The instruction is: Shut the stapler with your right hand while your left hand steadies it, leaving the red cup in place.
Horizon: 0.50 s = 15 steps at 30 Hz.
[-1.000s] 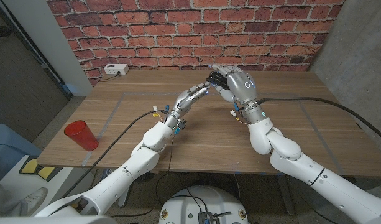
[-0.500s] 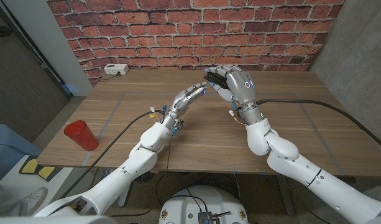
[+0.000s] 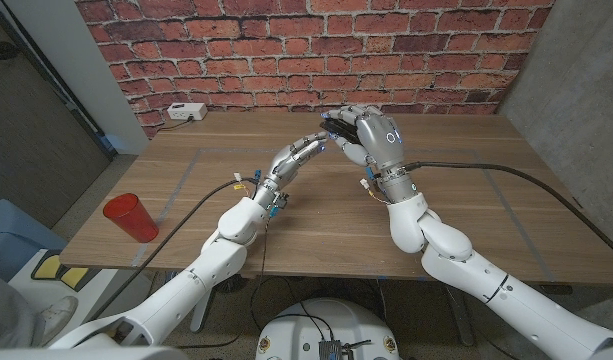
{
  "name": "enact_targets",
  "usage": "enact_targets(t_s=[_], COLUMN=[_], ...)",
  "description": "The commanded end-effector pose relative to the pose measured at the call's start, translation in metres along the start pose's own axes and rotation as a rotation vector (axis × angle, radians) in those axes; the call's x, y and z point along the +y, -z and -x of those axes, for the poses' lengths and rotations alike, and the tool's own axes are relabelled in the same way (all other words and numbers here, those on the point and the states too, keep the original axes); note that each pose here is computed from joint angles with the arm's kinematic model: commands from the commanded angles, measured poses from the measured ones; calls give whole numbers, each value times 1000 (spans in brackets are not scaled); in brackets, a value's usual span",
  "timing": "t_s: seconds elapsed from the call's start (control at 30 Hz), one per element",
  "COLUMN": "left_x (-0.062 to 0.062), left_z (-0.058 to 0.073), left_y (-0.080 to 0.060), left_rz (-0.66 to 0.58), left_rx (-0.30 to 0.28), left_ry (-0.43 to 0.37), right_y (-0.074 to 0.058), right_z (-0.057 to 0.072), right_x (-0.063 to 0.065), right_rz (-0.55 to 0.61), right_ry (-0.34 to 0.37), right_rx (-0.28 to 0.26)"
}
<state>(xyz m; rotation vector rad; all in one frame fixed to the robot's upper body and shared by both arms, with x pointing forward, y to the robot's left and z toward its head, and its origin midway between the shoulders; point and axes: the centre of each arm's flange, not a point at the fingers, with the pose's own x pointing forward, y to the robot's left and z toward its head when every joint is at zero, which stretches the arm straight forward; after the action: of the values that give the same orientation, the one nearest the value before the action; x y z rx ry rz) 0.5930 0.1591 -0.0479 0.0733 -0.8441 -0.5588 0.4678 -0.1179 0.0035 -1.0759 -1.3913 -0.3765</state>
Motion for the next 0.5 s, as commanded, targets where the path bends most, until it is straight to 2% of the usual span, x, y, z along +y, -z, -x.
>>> enact_targets(t_s=[0.03,0.5], left_x=[14,16], left_z=[8,15], left_y=[0,1], left_rz=[7,15], left_rx=[-3,-6], left_ry=[2,9], right_y=[-15,-27], right_z=[-1,-1], right_x=[8,10], right_rz=[-5,-1], right_ry=[-11,-7], right_rx=[-1,-12])
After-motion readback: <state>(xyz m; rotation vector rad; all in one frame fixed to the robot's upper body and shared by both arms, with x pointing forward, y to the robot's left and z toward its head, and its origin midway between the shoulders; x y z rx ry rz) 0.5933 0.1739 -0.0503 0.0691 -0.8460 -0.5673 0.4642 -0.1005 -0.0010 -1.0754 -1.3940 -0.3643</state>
